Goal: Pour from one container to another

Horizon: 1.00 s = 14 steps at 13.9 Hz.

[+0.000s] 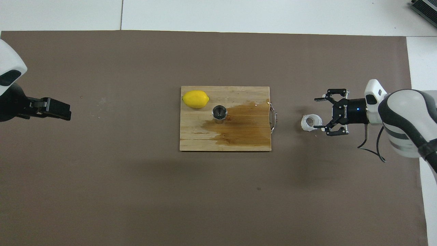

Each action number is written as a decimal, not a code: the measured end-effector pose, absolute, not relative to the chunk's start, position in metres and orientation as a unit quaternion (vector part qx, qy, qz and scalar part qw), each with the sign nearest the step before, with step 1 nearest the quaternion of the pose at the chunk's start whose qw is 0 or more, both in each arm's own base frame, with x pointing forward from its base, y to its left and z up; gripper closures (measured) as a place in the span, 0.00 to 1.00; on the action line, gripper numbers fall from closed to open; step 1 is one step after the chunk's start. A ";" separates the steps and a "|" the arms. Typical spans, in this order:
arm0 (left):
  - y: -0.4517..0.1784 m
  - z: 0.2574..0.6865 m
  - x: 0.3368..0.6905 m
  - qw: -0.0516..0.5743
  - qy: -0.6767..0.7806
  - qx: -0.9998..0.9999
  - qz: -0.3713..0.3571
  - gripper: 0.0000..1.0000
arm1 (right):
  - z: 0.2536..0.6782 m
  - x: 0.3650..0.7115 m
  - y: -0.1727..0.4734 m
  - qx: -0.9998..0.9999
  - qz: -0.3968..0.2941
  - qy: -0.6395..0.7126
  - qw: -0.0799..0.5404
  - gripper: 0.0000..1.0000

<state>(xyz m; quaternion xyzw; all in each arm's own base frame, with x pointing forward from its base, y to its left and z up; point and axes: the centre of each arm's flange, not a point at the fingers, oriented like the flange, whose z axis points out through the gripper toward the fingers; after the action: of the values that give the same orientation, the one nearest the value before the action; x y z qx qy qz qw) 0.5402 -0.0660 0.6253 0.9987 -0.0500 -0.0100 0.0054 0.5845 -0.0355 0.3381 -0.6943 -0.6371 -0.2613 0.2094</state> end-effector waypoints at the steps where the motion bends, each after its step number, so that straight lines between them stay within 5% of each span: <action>1: -0.066 0.625 0.540 0.005 -0.050 0.999 -0.010 0.00 | 0.362 0.583 -0.028 -0.708 -0.243 -0.634 0.195 0.00; 5: -0.066 0.625 0.540 0.005 -0.050 0.999 -0.010 0.00 | 0.416 0.573 -0.004 -0.758 -0.173 -0.611 0.144 0.00; 14: -0.066 0.625 0.540 0.005 -0.050 0.999 -0.010 0.00 | 0.426 0.557 0.068 -0.922 -0.012 -0.383 0.048 0.00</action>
<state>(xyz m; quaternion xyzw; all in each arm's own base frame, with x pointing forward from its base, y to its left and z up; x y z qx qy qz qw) 0.5402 -0.0660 0.6253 0.9987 -0.0499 -0.0100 0.0054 0.5569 0.0675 0.4262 -0.9223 -0.3833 -0.0121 0.0479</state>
